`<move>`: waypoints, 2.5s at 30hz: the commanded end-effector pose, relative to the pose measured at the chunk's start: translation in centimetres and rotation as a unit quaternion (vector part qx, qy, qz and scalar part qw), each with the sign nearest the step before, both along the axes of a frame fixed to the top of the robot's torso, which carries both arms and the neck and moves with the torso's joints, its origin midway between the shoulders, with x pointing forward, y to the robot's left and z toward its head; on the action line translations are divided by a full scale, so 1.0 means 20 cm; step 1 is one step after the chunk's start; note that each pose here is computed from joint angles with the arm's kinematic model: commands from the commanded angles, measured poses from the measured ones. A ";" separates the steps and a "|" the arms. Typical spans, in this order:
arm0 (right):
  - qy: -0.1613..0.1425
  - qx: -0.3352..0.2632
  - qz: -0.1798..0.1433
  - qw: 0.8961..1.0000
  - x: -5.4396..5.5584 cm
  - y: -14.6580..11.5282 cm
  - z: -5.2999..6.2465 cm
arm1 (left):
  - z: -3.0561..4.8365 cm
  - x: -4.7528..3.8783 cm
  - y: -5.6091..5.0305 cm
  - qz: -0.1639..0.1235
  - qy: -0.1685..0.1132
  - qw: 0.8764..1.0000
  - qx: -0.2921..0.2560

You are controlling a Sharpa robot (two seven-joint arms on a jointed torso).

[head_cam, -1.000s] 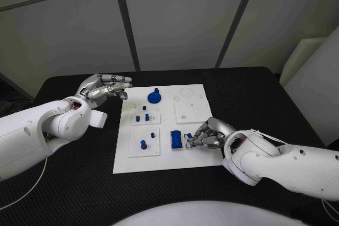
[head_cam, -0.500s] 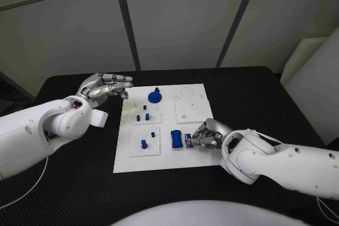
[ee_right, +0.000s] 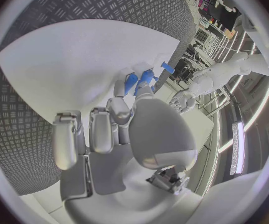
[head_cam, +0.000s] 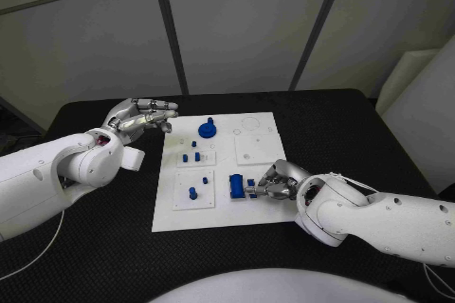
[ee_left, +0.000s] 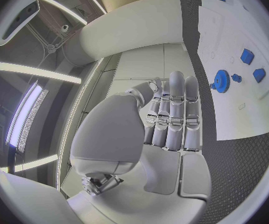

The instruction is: Assemble the parts on the task board

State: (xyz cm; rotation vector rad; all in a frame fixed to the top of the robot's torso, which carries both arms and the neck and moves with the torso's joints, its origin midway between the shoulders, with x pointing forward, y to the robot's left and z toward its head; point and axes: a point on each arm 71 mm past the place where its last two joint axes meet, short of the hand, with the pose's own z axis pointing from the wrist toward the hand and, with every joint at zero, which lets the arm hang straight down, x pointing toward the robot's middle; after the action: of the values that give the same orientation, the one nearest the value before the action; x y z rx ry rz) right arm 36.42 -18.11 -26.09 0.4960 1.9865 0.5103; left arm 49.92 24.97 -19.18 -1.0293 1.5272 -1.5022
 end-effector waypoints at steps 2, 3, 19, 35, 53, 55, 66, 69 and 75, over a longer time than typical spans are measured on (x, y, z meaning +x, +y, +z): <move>-0.013 0.000 0.003 1.000 0.00 0.00 0.01 | 0.006 0.000 0.00 -0.003 -0.001 1.000 -0.003; -0.014 0.001 0.003 1.000 0.01 0.00 0.01 | 0.006 0.000 0.00 -0.003 -0.001 1.000 -0.003; -0.014 -0.012 0.016 1.000 0.01 -0.04 0.01 | 0.004 0.001 0.00 -0.003 0.001 1.000 -0.002; -0.016 -0.016 0.021 1.000 0.05 -0.03 -0.03 | 0.002 0.005 0.00 -0.002 0.002 1.000 -0.002; -0.047 0.023 0.037 0.998 0.05 -0.02 0.00 | 0.000 0.007 0.00 0.000 0.002 1.000 -0.001; -0.053 0.045 0.043 0.997 0.05 -0.03 0.01 | 0.000 0.008 0.00 0.000 0.002 1.000 -0.001; -0.040 0.231 0.045 0.971 0.19 -0.14 0.09 | -0.019 0.027 0.00 0.014 0.022 0.999 -0.034; -0.040 0.272 0.027 0.961 0.28 -0.18 0.11 | -0.032 0.041 0.01 0.024 0.030 0.998 -0.049; -0.052 0.355 -0.019 0.933 0.51 -0.25 0.14 | -0.072 0.115 0.04 0.062 0.040 0.994 -0.083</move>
State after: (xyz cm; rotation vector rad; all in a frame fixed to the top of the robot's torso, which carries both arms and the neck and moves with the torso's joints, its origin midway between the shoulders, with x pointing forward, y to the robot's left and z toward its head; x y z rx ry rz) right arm 46.32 -23.31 -23.67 0.7832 1.7180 1.0111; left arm 51.93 25.48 -20.81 -1.1939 1.4616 -1.4891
